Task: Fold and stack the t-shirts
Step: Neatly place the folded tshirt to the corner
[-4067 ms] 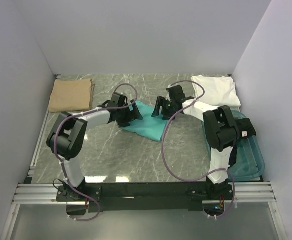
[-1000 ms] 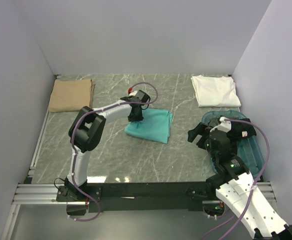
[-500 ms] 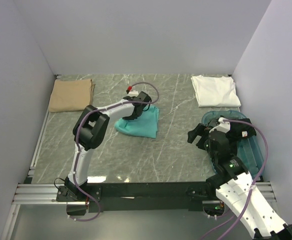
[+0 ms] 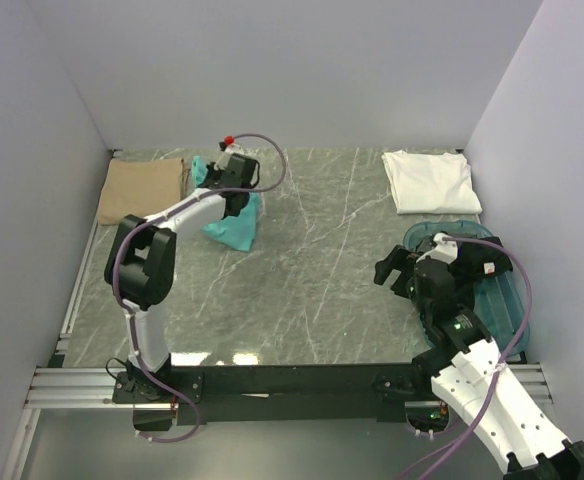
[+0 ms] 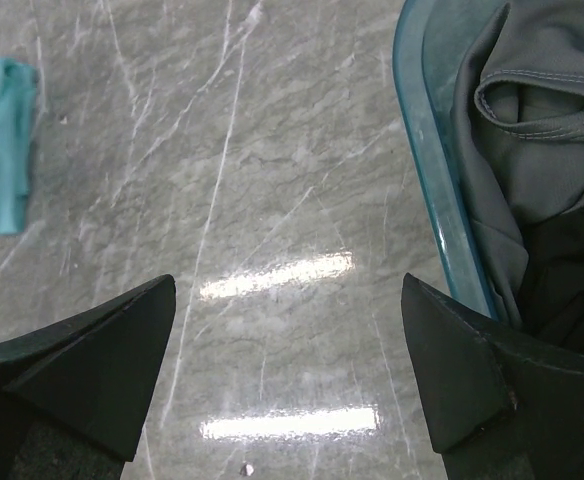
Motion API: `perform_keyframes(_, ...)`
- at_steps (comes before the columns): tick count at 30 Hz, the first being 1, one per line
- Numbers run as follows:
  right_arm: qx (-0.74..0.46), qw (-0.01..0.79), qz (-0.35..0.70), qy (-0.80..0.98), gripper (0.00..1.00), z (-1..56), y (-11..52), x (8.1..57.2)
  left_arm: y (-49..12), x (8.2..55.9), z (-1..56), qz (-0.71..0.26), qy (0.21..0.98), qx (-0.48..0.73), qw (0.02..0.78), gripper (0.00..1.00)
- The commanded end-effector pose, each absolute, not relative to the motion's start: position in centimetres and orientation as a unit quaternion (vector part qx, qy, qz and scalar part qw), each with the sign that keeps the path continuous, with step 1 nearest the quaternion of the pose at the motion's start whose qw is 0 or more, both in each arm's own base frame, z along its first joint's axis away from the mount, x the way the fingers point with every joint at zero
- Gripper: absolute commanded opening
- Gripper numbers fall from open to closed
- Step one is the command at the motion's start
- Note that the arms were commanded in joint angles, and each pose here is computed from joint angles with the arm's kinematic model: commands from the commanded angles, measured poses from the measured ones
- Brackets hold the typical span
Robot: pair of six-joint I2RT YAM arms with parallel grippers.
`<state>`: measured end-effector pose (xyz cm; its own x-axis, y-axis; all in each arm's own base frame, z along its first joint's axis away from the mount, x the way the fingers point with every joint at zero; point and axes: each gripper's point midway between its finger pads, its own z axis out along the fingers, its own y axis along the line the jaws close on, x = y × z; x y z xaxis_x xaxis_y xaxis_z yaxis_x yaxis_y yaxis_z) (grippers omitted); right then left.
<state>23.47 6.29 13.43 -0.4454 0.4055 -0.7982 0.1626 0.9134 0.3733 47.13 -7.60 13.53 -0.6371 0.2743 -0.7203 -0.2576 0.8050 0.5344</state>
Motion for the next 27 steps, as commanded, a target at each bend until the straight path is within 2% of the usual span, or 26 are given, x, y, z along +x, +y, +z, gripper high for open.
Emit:
perform_keyframes(1, 0.175, 0.520, 0.110, 0.829, 1.00, 14.2, 5.8, 24.5, -5.2, 48.9, 18.8, 0.349, 0.812, 0.027, 0.466, 0.01)
perform_keyframes(14, 0.175, 0.510, 0.095, 0.837, 1.00, 13.3, 5.8, 25.2, 2.1, 52.6, 22.5, 0.402, 0.789, 0.027, 0.464, 0.01)
perform_keyframes(27, 0.177, 0.504, 0.085, 0.841, 1.00, 12.9, 5.6, 25.3, 4.1, 52.9, 28.1, 0.374, 0.770, -0.010, 0.517, 0.01)
